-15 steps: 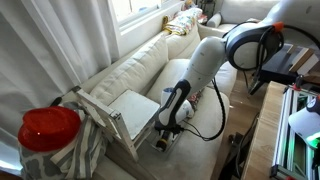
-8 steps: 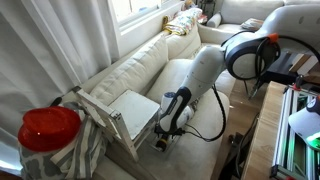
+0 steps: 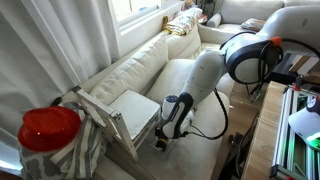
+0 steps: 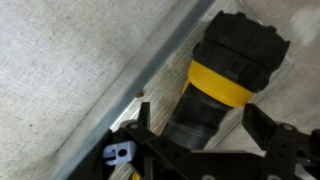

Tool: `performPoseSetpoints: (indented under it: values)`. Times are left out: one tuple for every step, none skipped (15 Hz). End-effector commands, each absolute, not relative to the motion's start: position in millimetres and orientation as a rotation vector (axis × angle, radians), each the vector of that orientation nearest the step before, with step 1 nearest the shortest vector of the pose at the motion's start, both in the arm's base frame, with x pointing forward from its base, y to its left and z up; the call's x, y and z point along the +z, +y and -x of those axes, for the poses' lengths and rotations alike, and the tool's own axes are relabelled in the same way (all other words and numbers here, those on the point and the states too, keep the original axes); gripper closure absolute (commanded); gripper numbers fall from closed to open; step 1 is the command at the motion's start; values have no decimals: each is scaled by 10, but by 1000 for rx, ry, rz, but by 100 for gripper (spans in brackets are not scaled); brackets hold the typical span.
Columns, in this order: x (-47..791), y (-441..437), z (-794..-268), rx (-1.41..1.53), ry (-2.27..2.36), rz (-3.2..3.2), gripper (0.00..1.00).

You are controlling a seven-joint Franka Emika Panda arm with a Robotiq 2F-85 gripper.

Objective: Remove the black torch from the fridge vegetable box and put it on the pillow, then put the vegetable box on the chair

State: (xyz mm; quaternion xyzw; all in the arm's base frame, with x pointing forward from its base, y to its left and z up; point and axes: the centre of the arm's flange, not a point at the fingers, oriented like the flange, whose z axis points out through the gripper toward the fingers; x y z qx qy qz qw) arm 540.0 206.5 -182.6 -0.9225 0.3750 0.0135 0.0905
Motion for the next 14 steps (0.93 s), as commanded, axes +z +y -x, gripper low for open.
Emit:
performPoseSetpoints:
  values:
    - [-2274,2090,-5409,77,1031,2820,19]
    - [-2297,2093,-5413,93,1035,2819,8]
    - [-2327,2095,-5408,111,1047,2809,5]
    - [-2375,2090,-5395,133,1073,2802,8]
    - [-2405,2082,-5380,155,1094,2798,34]
    - [-2418,2079,-5380,169,1127,2789,33]
    - [-2440,2080,-5395,143,1189,2764,4]
    - [-2462,2070,-5403,122,1258,2727,7]
    - [-2479,2061,-5408,96,1326,2689,3]
    - [-2481,2038,-5426,58,1399,2654,0]
    - [-2476,2017,-5446,28,1472,2608,0]
    - [-2465,1989,-5459,-3,1533,2563,0]
    - [-2471,1969,-5458,-18,1593,2526,0]
    - [-2491,1958,-5441,-18,1628,2514,0]
